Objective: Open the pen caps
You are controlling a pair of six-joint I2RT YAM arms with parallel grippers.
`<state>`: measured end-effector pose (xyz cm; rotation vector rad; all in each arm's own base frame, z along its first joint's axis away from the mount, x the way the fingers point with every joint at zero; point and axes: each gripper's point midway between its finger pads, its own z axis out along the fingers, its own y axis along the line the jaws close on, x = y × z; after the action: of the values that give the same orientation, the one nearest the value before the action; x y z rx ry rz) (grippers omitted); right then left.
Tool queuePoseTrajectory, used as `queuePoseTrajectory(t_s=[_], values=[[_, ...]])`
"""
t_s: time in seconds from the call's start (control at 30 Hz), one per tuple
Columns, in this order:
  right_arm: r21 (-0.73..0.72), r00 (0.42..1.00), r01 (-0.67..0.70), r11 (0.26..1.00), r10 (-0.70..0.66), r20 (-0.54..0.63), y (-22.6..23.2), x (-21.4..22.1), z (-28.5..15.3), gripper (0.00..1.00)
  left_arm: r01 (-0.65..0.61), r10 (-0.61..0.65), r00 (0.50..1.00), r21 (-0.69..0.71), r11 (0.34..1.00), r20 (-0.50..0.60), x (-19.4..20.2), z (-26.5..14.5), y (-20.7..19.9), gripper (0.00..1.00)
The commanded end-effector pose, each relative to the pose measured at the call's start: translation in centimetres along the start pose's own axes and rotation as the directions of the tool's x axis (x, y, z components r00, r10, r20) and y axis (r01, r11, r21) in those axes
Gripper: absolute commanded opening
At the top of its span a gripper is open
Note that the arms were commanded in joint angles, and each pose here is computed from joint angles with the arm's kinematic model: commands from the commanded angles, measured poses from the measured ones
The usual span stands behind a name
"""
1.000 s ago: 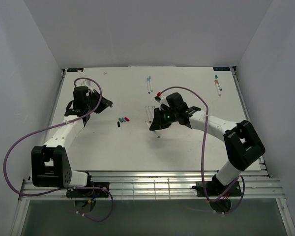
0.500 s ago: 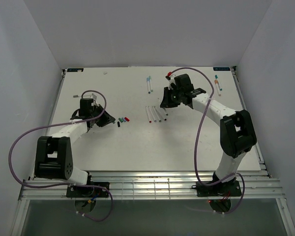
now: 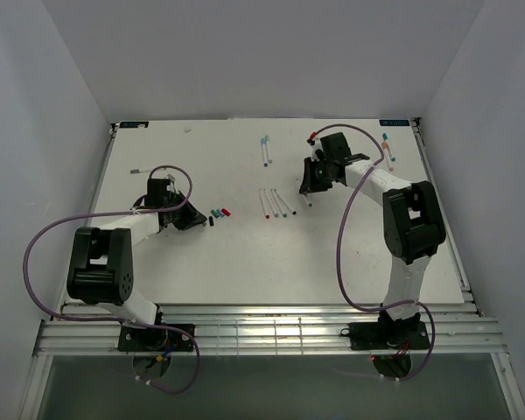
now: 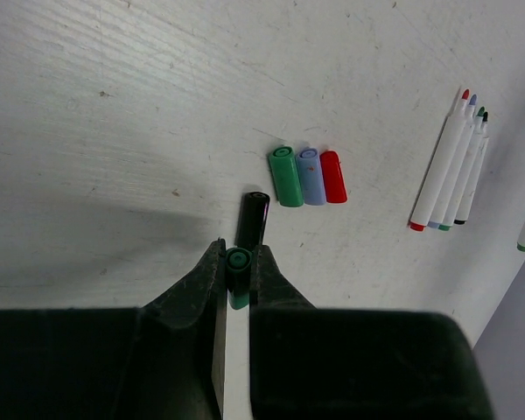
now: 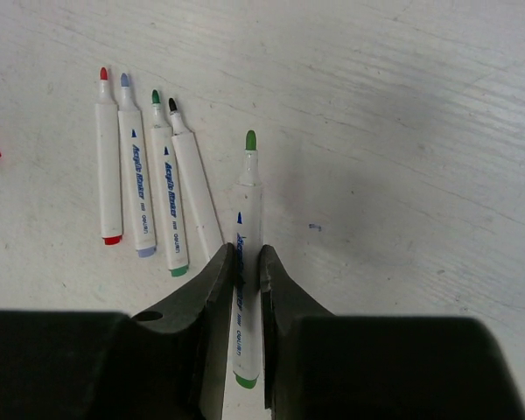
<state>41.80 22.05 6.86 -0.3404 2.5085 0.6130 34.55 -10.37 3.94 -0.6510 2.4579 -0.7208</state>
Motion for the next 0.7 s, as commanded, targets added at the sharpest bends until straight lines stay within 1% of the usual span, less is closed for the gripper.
queuePoseTrajectory(t_s=[0.0, 0.1, 0.23, 0.6, 0.67], values=[[-0.058, 0.998, 0.054, 0.997, -0.051, 0.044, 1.2, -2.3, -0.2, 0.08, -0.014, 0.013, 1.0, 0.011, 1.0, 0.027, -0.7, 0.1, -0.5, 0.17], [-0.071, 0.998, 0.052, 0.996, -0.049, 0.036, 0.9, -2.4, 0.6, 0.08, -0.012, 0.012, 1.0, 0.0, 1.0, 0.015, -0.5, 0.4, -0.2, 0.24], [-0.114, 0.998, 0.048, 0.992, -0.045, 0.033, 1.0, -2.2, 1.4, 0.08, -0.011, 0.011, 1.0, -0.014, 1.0, 0.02, -0.5, 0.5, 0.1, 0.31], [-0.137, 0.999, 0.037, 0.99, -0.035, 0.02, 0.6, -2.4, 2.5, 0.08, -0.012, 0.012, 1.0, -0.011, 1.0, -0.015, 0.2, 1.3, 0.4, 0.34], [-0.138, 0.999, 0.038, 0.99, -0.036, 0.018, 0.5, -2.5, 2.8, 0.08, -0.013, 0.013, 1.0, -0.011, 1.0, -0.006, 0.0, 1.1, 0.3, 0.35]])
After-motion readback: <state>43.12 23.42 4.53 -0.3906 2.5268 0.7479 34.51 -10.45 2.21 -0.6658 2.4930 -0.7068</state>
